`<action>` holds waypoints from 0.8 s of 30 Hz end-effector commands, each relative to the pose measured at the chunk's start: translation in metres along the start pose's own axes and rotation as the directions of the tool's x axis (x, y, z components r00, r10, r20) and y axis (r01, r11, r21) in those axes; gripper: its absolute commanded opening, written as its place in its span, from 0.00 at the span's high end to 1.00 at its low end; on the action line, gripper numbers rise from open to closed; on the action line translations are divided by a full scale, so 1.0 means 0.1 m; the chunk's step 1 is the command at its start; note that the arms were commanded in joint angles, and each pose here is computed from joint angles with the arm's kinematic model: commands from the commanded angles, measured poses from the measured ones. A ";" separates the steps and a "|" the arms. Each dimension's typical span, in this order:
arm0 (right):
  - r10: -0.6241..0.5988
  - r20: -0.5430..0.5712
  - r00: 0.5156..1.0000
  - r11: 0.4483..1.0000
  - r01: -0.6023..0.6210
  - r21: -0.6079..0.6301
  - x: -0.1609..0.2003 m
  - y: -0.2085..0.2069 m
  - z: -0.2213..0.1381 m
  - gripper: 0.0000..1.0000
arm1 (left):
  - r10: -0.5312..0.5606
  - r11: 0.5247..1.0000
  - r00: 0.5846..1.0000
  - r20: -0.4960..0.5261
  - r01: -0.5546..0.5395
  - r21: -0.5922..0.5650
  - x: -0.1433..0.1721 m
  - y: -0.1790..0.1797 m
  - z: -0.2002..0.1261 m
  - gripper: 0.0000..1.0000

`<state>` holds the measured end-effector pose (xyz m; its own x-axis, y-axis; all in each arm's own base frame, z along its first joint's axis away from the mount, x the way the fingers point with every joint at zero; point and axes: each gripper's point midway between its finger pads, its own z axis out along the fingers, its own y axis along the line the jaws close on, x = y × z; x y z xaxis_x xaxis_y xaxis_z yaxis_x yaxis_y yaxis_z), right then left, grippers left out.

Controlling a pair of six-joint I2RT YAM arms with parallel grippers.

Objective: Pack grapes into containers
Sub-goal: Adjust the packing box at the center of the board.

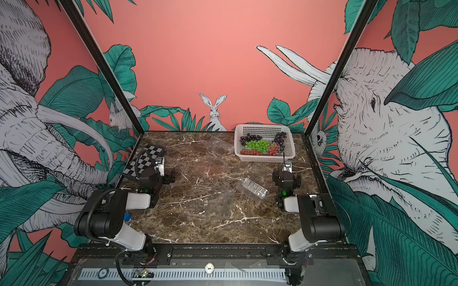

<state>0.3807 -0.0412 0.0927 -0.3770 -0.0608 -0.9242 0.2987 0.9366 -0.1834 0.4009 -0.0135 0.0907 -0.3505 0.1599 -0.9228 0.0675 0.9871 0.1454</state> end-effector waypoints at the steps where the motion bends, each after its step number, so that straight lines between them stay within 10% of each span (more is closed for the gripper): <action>1: 0.009 0.019 1.000 1.000 -0.010 0.006 -0.06 0.00 0.01 0.02 | 0.010 1.000 1.000 0.011 -0.010 0.009 -0.04 -0.01 0.00 0.00; 24: 0.010 0.020 1.000 1.000 -0.010 0.006 -0.06 0.00 0.01 0.02 | 0.008 1.000 1.000 0.013 -0.008 0.011 -0.05 -0.01 0.01 0.00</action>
<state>0.3807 -0.0412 0.0927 -0.3770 -0.0608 -0.9242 0.2987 0.9366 -0.1834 0.4009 -0.0135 0.0907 -0.3504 0.1599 -0.9228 0.0679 0.9871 0.1452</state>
